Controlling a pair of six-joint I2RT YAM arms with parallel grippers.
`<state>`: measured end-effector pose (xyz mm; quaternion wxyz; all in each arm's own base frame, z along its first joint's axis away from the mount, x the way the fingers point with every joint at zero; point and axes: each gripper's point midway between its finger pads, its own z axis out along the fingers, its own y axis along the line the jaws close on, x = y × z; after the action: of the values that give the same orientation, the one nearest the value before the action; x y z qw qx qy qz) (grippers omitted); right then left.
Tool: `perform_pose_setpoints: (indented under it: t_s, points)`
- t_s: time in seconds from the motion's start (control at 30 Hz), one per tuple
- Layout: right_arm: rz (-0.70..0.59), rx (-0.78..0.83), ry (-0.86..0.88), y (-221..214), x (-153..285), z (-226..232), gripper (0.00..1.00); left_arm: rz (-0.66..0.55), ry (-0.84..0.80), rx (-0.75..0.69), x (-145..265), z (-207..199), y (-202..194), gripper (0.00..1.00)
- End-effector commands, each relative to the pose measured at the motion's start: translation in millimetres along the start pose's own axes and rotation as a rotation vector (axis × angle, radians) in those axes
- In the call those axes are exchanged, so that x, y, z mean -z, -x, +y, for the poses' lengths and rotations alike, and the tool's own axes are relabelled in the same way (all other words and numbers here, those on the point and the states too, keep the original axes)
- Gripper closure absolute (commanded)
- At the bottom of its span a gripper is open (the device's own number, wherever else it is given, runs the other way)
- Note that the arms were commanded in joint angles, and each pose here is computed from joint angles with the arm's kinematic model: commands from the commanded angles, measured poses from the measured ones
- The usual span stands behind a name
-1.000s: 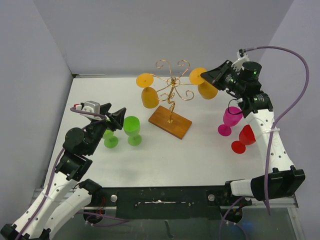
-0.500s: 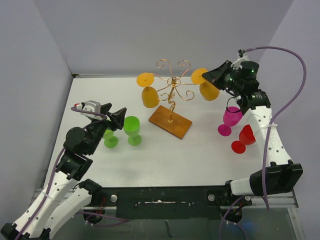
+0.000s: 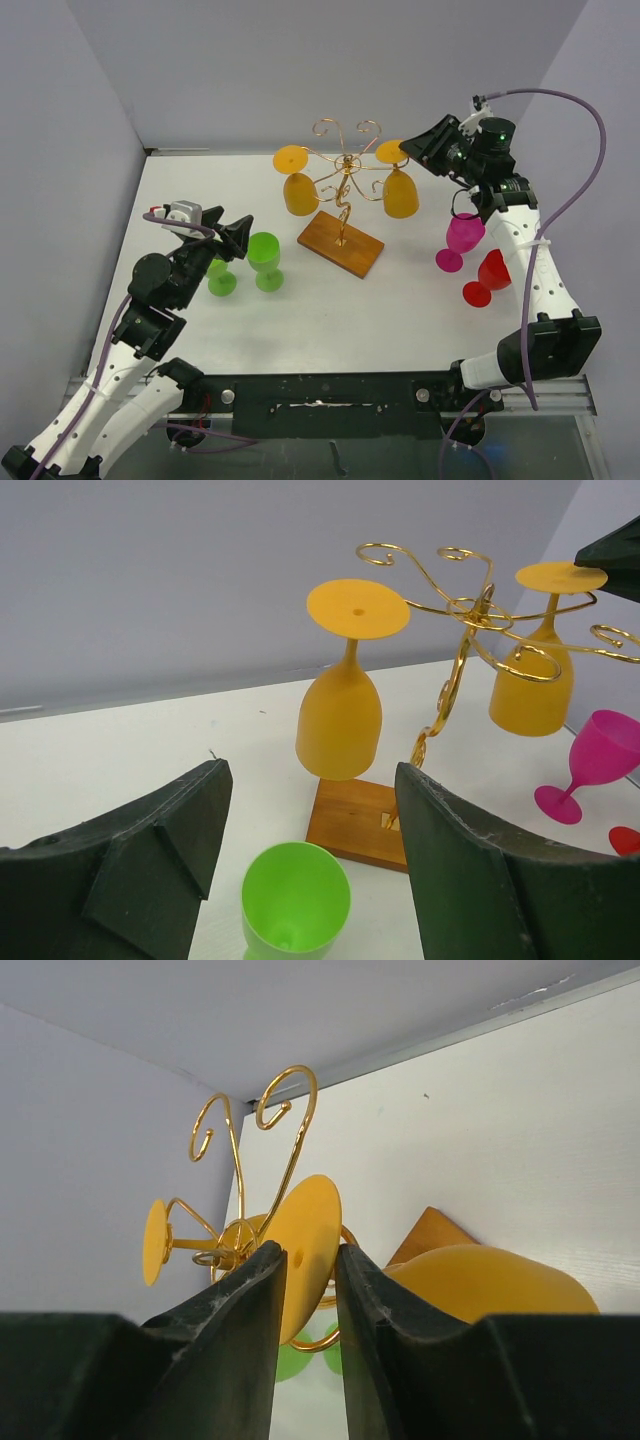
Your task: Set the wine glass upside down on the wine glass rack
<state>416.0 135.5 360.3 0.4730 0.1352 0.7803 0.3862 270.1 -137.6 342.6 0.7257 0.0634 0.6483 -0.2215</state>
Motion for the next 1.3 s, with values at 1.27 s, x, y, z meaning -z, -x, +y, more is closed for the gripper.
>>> perform_pose_setpoints:
  t_s: [1.27]
  points:
    - [-0.059, 0.222, -0.504, 14, 103, -102, 0.55, -0.016, -0.022, 0.023, -6, -5, 5, 0.36]
